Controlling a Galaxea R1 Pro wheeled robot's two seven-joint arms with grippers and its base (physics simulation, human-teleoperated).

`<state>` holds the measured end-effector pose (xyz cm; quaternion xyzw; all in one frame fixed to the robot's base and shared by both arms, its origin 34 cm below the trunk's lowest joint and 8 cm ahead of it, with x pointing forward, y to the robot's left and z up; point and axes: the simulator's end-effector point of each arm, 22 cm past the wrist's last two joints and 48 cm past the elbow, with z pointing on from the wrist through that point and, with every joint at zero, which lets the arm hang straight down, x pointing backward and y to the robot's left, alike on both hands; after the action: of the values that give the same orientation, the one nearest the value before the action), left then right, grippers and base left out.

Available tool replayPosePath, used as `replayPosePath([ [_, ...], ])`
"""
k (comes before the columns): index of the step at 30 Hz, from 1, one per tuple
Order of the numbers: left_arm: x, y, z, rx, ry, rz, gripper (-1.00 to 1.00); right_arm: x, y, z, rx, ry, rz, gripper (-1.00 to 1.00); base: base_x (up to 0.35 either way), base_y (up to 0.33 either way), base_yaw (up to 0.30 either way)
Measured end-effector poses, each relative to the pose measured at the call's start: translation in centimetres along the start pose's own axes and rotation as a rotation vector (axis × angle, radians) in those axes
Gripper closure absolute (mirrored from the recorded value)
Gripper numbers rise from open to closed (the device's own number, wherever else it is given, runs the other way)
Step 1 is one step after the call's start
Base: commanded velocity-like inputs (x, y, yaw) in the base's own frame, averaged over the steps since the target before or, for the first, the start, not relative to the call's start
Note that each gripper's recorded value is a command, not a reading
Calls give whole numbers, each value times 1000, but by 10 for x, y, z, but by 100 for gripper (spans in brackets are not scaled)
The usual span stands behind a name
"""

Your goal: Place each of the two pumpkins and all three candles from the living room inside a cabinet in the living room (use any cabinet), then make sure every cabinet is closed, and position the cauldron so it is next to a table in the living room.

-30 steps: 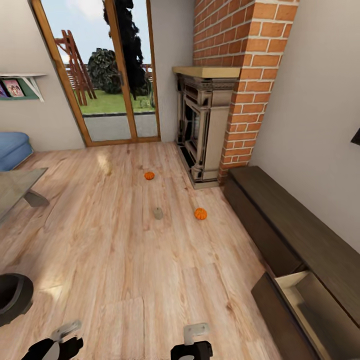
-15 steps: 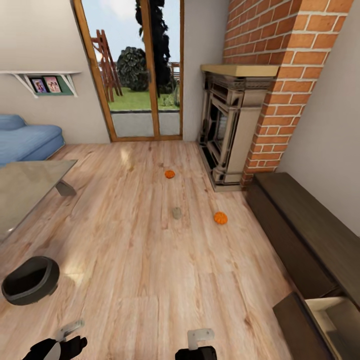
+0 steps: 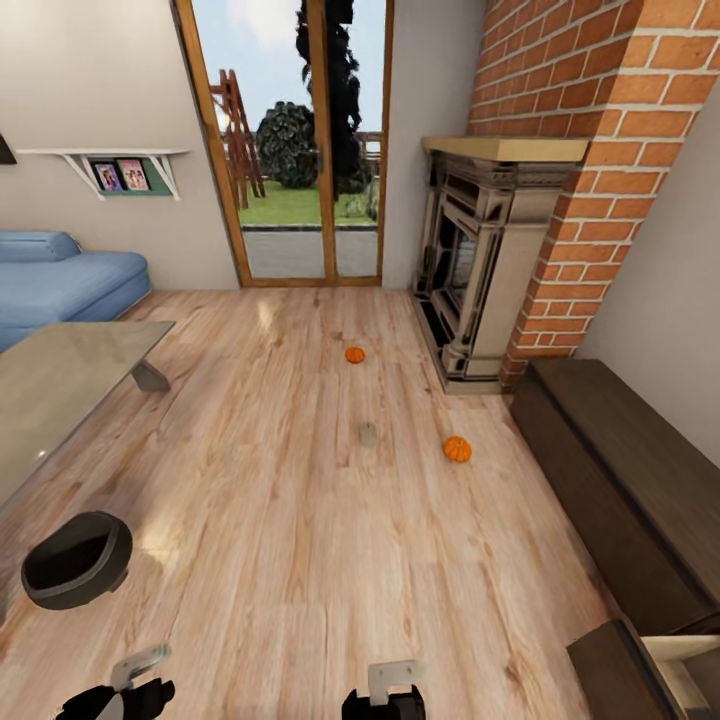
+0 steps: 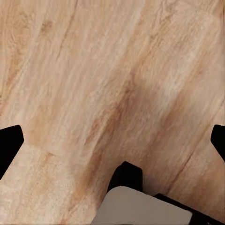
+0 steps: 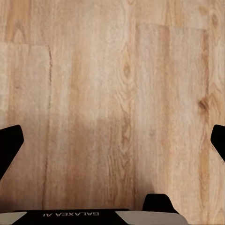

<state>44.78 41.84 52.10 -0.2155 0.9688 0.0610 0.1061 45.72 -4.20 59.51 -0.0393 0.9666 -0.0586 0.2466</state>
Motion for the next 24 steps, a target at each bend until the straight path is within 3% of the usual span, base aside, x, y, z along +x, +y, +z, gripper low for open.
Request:
replayPosePath([
  [6, 2, -2, 1, -3, -13, 39, -100, 5, -3, 2, 8, -21, -9, -100, 144, 0, 1],
  [24, 0, -3, 0, -2, -23, 42, -100, 2, -8, 4, 22, -42, 17, -100, 298, 0, -12],
])
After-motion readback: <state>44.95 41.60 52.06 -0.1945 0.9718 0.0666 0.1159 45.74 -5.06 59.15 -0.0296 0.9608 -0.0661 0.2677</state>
